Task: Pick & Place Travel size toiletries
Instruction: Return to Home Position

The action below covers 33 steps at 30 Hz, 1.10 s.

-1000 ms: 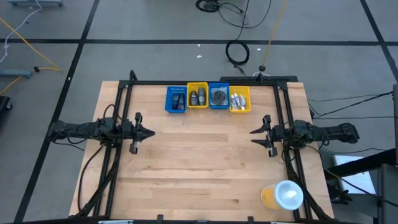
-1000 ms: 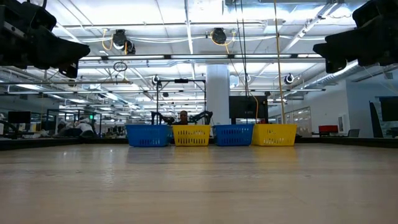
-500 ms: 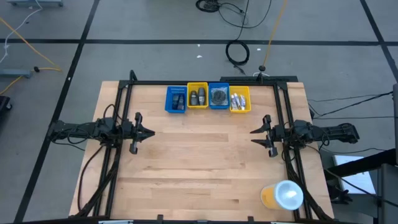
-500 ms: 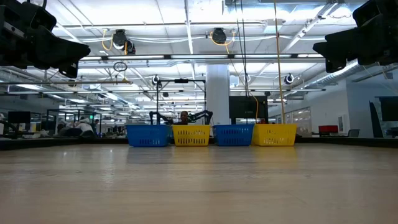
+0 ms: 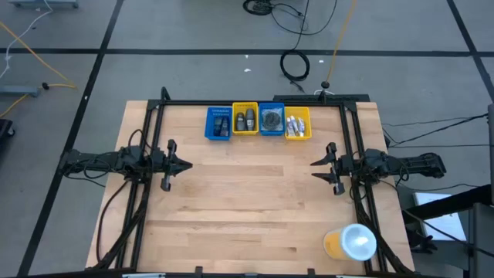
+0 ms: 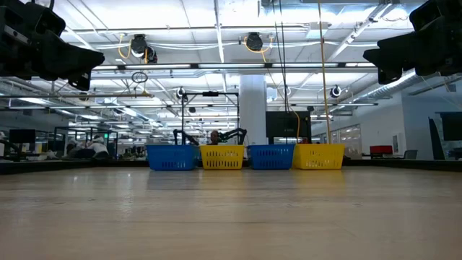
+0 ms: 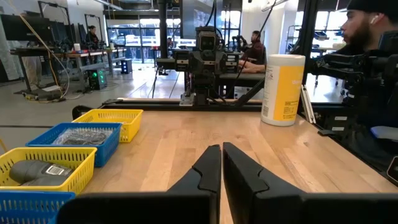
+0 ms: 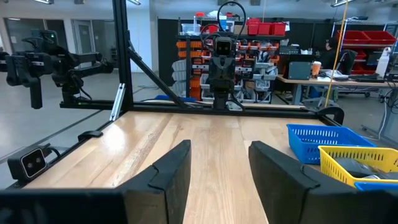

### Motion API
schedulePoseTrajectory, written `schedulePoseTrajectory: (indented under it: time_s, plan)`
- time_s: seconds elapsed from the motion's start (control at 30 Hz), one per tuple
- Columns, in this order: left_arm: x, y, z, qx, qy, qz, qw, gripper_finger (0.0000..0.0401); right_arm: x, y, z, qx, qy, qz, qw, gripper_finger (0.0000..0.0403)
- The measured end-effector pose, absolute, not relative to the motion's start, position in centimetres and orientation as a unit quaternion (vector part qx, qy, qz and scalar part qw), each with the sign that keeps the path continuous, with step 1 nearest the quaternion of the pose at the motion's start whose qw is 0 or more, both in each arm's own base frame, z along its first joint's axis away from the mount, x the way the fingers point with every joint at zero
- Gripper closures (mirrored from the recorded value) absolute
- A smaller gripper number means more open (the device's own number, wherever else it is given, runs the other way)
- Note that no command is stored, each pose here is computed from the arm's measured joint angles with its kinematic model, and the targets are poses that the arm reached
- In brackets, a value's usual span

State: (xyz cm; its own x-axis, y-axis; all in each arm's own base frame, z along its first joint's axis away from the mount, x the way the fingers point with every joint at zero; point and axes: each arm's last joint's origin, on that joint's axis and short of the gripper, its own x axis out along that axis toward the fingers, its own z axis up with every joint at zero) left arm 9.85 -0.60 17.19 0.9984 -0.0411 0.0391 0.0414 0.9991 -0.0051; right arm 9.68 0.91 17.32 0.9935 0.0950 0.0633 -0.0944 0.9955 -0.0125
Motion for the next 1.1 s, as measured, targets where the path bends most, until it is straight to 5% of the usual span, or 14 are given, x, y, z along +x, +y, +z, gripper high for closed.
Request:
schedulePoseTrajectory:
  time_s: [1.1]
  plan:
    - [9.85, -0.60, 17.19, -0.003, -0.020, -0.021, 1.000, 0.0387, 9.68, 0.91, 17.32, -0.005, -0.032, 0.047, 0.998, 0.0248]
